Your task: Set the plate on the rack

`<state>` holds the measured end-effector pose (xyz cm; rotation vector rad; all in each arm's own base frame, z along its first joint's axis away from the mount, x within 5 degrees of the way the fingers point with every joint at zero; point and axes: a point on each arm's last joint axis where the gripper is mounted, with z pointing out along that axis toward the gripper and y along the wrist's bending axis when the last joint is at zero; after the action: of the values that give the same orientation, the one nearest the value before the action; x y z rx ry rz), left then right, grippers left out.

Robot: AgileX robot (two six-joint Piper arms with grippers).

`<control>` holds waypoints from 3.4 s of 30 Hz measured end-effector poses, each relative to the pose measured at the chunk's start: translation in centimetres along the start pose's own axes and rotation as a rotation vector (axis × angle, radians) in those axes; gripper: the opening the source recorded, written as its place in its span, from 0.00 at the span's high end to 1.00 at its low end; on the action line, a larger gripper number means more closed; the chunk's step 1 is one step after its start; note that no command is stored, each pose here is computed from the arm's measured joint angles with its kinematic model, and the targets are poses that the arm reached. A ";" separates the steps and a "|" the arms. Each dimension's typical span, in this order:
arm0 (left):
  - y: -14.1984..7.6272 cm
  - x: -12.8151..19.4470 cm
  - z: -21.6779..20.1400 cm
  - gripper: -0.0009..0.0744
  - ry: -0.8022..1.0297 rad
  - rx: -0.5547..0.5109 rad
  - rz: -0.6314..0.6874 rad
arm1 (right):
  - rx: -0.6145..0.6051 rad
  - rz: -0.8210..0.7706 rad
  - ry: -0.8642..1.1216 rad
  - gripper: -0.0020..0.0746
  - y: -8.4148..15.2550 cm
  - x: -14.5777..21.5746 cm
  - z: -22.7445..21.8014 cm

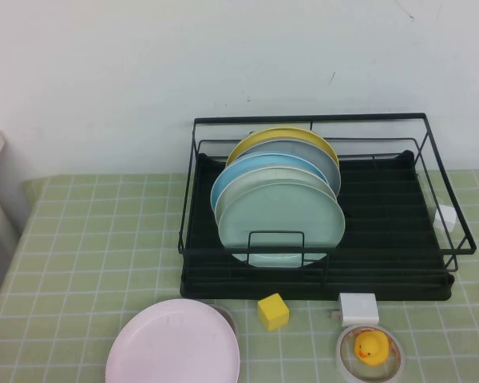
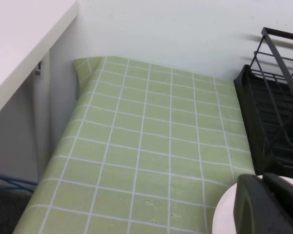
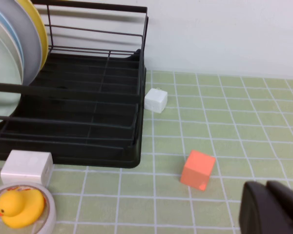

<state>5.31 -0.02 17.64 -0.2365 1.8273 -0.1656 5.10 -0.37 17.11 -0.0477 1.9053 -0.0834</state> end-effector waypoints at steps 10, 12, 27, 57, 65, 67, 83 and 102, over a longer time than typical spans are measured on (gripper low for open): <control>0.0 0.0 0.0 0.99 0.000 0.000 0.000 | 0.000 0.000 0.000 0.98 0.0 0.0 0.0; 0.0 0.0 0.0 0.99 0.000 0.000 0.000 | 0.000 0.000 0.000 0.98 0.0 0.0 0.0; 0.0 0.0 0.0 0.99 0.000 0.000 0.000 | 0.000 0.000 0.000 0.98 0.0 0.0 0.0; 0.0 -0.1 0.0 0.99 -0.016 0.002 0.004 | -0.333 0.746 0.029 0.98 2.8 -0.6 -0.4; -0.6 -1.9 -0.2 0.99 -0.199 0.104 -0.313 | -0.430 0.977 0.024 0.98 3.3 -1.3 -0.6; -0.7 -2.2 -0.3 0.99 -0.224 0.143 -0.502 | -0.431 0.979 0.024 0.98 3.3 -1.3 -0.6; -0.1 -3.4 -0.6 0.99 -0.323 0.254 -1.228 | -0.394 0.779 -0.079 0.98 2.9 -1.7 -0.6; -4.5 -12.1 -2.1 0.99 0.111 0.133 -0.135 | -0.338 0.667 -0.168 0.98 2.3 -2.1 -0.5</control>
<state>6.73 -1.43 30.61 -0.2615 1.9024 -0.3999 5.36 2.13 19.08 0.3414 1.6629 0.6722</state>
